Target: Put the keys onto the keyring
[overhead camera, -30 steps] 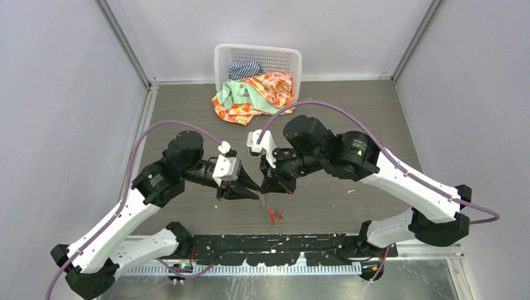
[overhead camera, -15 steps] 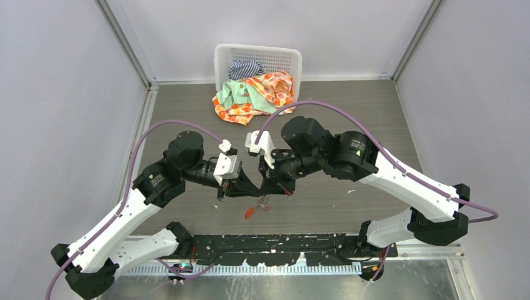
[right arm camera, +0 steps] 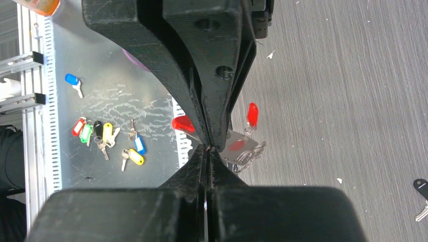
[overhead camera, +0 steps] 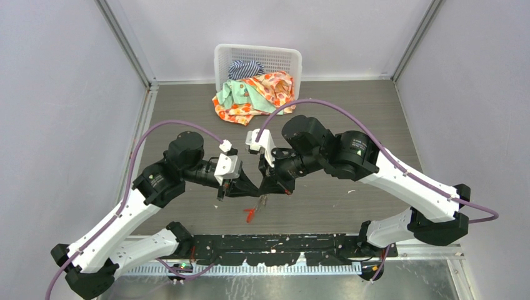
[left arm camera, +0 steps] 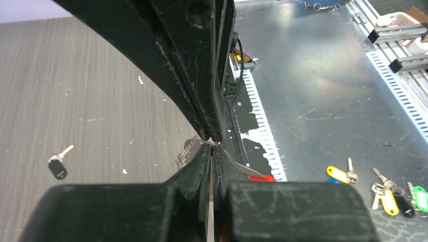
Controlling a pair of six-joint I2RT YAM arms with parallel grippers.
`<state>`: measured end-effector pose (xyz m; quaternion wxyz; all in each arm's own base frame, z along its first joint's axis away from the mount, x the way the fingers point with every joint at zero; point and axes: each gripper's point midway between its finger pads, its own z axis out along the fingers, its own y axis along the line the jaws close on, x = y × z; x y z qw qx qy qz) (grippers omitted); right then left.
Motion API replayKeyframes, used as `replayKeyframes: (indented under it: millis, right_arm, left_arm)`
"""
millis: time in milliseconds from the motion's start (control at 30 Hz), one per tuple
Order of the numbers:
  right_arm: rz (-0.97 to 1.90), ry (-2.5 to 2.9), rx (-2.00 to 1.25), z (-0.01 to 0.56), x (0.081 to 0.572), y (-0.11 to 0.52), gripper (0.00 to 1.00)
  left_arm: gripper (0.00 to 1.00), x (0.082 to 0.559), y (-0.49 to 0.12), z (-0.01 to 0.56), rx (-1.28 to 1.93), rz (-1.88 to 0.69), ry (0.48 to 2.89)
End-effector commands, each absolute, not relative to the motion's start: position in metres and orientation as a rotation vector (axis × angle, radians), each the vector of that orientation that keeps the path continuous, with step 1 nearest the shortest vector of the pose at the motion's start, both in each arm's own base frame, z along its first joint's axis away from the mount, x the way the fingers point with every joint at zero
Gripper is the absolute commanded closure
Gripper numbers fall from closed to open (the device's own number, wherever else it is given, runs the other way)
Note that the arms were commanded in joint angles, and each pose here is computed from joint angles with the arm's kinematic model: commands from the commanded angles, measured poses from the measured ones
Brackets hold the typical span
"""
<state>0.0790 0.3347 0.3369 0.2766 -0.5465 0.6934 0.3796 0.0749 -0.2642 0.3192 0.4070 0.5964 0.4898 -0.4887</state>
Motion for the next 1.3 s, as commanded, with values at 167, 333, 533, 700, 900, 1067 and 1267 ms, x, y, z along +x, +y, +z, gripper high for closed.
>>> replayKeyframes:
  millis: [167,333,533,700,900,1067,1267]
  right_arm:
    - [1.112,1.699,-1.401,0.380,0.075,0.341,0.92]
    - [1.138,1.534,-1.247,0.420,0.076,0.324,0.64]
    - [1.215,1.324,-1.050,0.439,0.065,0.286,0.54]
    - [1.253,1.286,-1.014,0.431,0.061,0.283,0.54]
    - [1.292,1.226,-1.005,0.434,0.061,0.295,0.56]
    - [1.333,1.170,-1.021,0.442,0.057,0.305,0.57]
    - [1.360,1.134,-1.001,0.445,0.054,0.303,0.57]
  left_arm:
    - [1.00,0.076,-0.262,0.327,1.485,-1.197,1.210]
    - [1.00,0.061,-0.264,0.352,1.439,-1.338,1.180]
    - [1.00,0.040,-0.264,0.397,1.455,-1.486,1.054]
    - [1.00,0.037,-0.266,0.418,1.461,-1.496,0.987]
    - [1.00,0.033,-0.266,0.431,1.461,-1.500,0.960]
    - [1.00,0.035,-0.266,0.435,1.450,-1.484,0.953]
    - [1.00,0.037,-0.266,0.436,1.425,-1.464,0.962]
